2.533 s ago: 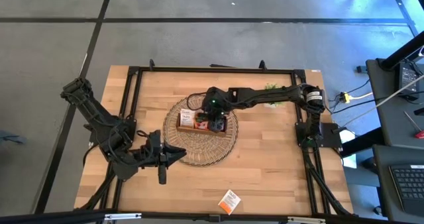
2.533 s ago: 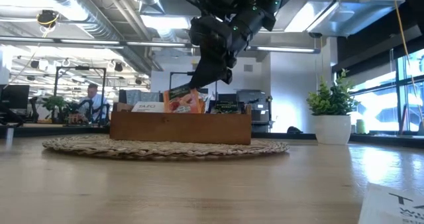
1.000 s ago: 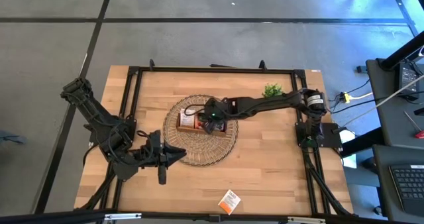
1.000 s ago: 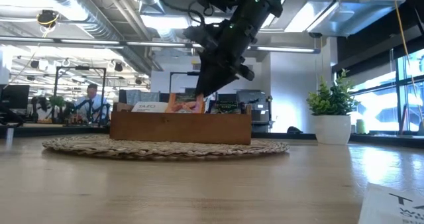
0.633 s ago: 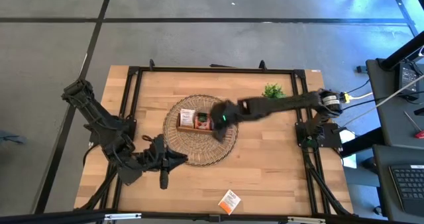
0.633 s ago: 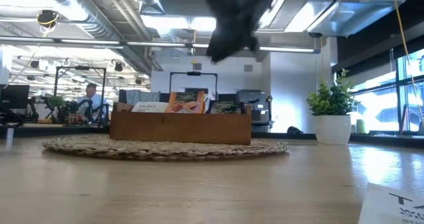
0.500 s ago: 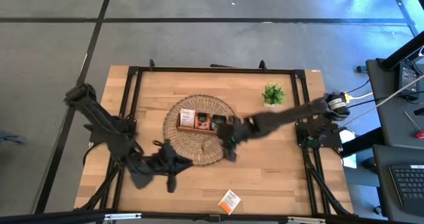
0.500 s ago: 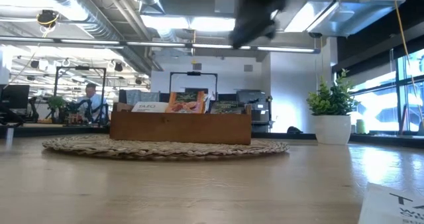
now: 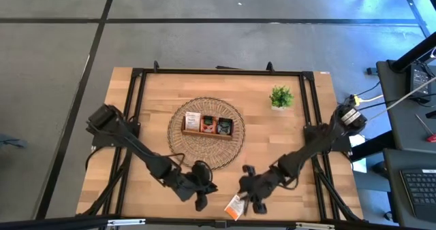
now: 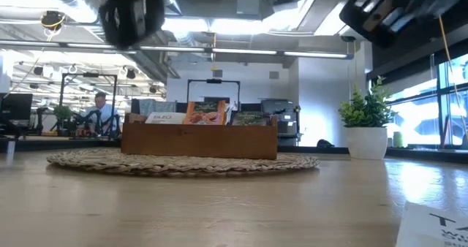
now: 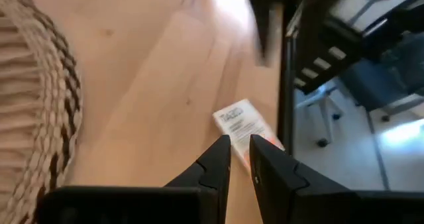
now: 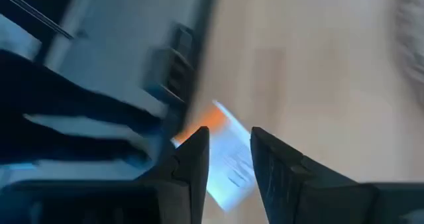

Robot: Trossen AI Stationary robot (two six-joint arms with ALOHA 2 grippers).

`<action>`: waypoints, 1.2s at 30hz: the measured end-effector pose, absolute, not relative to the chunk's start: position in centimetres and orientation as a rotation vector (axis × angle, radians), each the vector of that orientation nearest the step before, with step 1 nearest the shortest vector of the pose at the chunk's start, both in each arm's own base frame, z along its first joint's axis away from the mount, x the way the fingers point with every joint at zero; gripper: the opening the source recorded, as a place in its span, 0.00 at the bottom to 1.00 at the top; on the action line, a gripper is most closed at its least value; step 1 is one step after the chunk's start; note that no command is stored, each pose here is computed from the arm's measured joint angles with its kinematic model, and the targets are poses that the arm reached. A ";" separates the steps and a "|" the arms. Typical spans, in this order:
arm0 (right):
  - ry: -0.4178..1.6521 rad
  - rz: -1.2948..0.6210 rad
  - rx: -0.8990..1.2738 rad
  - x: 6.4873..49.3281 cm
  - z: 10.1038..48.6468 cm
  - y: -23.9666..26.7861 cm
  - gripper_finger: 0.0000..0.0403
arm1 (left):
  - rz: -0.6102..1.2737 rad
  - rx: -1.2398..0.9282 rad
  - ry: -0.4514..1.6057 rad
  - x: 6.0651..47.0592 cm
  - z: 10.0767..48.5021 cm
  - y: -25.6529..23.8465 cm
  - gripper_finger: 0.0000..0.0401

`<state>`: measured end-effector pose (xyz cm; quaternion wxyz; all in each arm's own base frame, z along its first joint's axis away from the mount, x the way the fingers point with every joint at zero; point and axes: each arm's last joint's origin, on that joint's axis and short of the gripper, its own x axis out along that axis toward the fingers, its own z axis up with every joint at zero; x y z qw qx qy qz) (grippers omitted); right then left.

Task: Pick & Place Tea
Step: Put the white tea bag into the left section of the wooden organizer

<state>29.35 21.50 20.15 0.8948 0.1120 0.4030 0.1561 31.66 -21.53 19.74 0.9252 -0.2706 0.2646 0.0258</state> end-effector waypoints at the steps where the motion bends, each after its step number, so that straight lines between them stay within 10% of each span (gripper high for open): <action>1: 0.801 0.347 0.248 29.3 19.6 22.0 0.29 | 0.052 -0.551 0.551 31.8 19.2 -21.7 0.14; 20: 1.002 0.411 0.152 31.6 12.3 25.2 0.29 | -0.080 -0.571 0.609 30.5 18.8 -24.1 0.14; 36: 0.806 0.665 -0.906 32.6 11.9 22.6 0.29 | -0.074 -0.552 0.681 30.2 18.3 -23.8 0.14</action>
